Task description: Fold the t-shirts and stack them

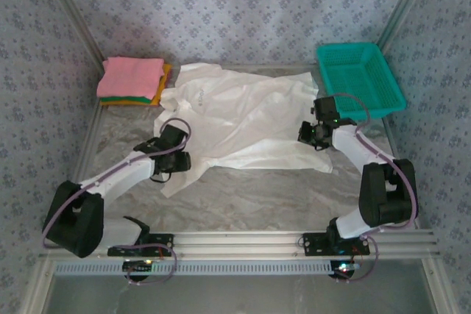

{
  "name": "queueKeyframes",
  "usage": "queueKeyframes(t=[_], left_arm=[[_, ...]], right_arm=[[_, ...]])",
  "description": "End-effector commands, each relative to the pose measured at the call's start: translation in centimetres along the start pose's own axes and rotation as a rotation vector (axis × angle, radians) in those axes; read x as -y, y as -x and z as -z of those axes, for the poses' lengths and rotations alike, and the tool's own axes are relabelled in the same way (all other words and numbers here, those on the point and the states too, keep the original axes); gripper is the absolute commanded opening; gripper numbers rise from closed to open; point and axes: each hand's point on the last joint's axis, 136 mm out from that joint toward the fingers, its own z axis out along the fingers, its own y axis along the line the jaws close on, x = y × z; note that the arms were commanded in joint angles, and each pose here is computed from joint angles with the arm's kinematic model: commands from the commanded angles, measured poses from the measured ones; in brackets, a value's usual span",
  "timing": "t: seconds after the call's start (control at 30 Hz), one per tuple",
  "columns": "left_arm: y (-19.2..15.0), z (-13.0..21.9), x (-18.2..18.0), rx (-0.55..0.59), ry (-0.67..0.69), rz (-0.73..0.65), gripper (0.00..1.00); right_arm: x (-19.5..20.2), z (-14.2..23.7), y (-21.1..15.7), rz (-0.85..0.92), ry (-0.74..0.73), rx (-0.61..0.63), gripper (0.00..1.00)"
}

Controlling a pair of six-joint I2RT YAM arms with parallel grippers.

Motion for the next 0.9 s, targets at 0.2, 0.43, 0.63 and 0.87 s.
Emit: queueKeyframes(t=[0.2, 0.43, 0.63, 0.87], left_arm=[[-0.2, -3.1, 1.9, -0.065, -0.073, -0.047, 0.38], [-0.1, -2.6, 1.5, -0.061, -0.05, -0.037, 0.0], [-0.5, 0.0, 1.0, -0.024, -0.005, -0.044, 0.0], [-3.1, 2.5, 2.1, 0.052, -0.038, -0.085, 0.0]], right_arm=[[-0.4, 0.2, 0.7, 0.001, 0.007, 0.018, 0.11], [-0.5, 0.3, 0.9, 0.006, 0.003, 0.019, 0.11], [-0.4, 0.1, 0.9, 0.0, -0.002, 0.017, 0.11], [-0.1, -0.4, 0.8, -0.016, -0.006, 0.005, 0.11]])
